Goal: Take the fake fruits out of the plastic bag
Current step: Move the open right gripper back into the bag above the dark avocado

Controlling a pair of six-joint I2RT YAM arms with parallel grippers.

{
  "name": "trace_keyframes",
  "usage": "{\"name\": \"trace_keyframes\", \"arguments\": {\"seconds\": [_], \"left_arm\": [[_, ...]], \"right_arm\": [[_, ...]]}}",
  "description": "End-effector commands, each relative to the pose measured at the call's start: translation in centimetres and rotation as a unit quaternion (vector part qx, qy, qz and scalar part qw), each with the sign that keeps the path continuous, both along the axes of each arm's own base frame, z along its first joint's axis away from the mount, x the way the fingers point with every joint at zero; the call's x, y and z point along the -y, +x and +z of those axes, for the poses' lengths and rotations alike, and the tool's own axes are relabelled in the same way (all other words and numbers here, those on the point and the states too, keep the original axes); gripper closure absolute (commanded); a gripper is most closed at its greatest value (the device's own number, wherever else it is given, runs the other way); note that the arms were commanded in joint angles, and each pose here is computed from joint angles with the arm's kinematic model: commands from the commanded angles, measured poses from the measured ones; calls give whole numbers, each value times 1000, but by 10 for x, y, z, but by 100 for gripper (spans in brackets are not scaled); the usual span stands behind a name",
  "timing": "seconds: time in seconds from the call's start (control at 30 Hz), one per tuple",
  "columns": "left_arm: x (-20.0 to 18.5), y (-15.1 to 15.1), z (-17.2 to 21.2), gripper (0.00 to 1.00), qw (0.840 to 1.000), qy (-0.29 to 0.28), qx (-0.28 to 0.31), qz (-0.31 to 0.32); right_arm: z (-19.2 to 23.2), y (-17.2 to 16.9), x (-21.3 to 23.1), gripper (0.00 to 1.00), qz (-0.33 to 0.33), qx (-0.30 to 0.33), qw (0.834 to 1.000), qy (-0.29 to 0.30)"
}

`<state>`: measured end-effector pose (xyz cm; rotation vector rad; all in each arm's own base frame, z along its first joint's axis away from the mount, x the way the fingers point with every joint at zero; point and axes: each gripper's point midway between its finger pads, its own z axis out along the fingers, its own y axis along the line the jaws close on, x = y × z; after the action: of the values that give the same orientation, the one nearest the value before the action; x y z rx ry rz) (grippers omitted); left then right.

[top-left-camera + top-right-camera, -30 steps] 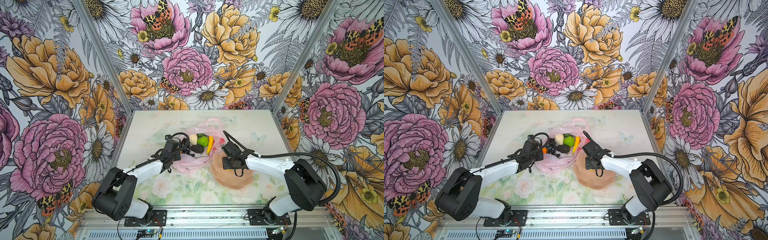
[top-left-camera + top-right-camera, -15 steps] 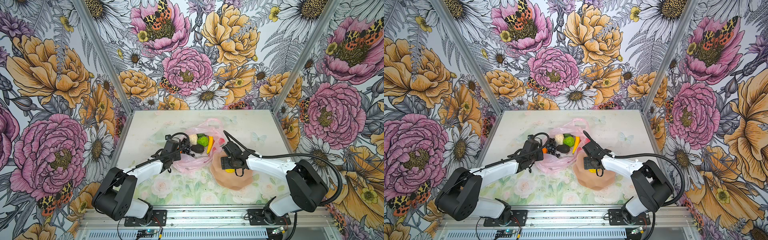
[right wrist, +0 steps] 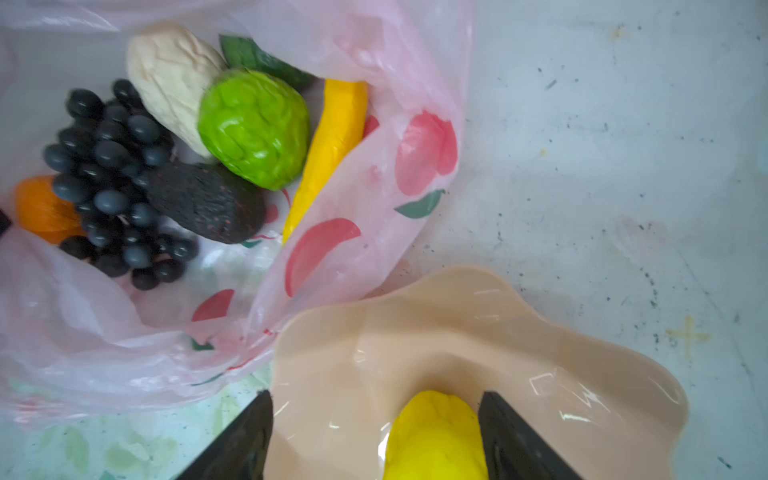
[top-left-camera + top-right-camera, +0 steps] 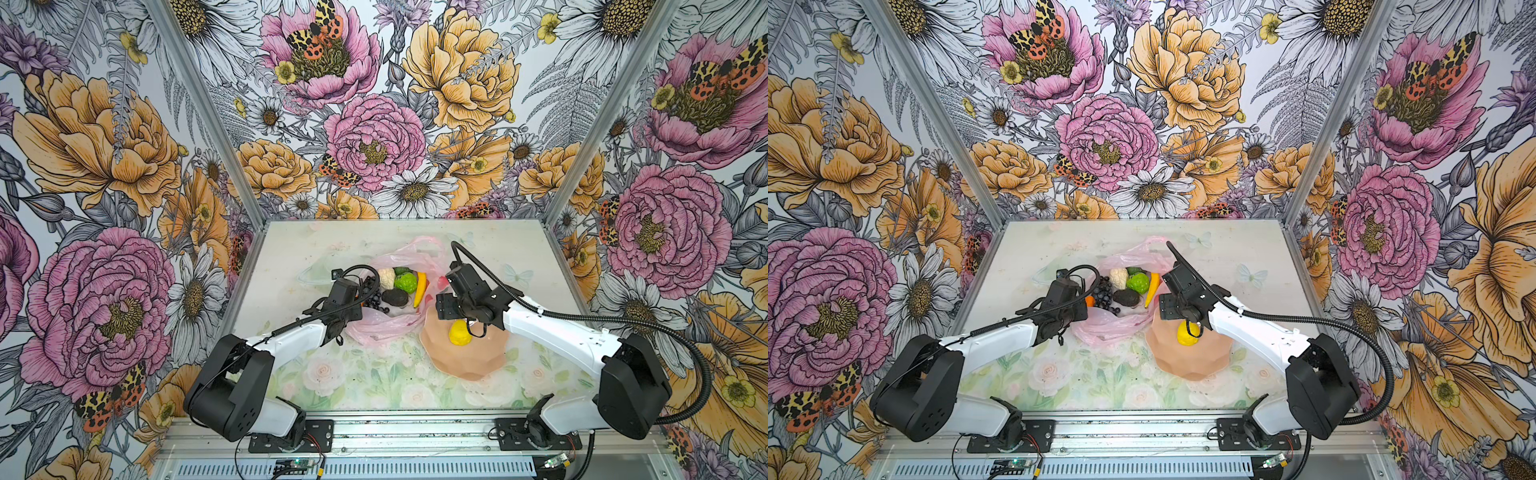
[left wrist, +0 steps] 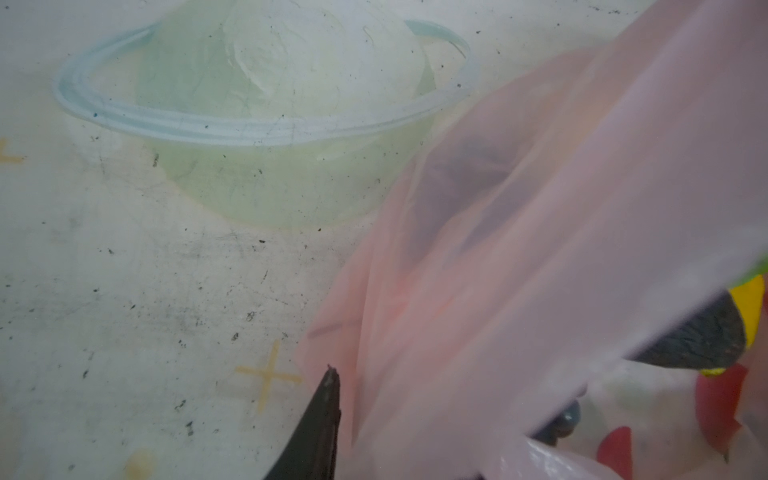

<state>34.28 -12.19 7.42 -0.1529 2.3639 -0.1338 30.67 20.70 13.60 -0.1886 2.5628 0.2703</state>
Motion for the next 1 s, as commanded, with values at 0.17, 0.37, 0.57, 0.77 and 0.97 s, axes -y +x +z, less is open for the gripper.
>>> {"name": "trace_keyframes", "arguments": {"seconds": [0.17,0.37,0.57,0.77,0.97], "left_arm": [[1,6,9,71,1000,18,14,-4],[2,5,8,71,1000,20,13,-5],[2,5,8,71,1000,22,13,-5],[2,5,9,71,1000,25,14,-5],[2,6,9,71,1000,24,14,-5]], "right_arm": [[18,36,-76,23,73,18,996,39],[-10,51,-116,26,127,-11,991,34],[-30,68,-123,26,132,-11,991,7],[-57,74,-127,25,149,-24,988,-19],[-73,73,-138,23,171,-40,984,-16]]}}
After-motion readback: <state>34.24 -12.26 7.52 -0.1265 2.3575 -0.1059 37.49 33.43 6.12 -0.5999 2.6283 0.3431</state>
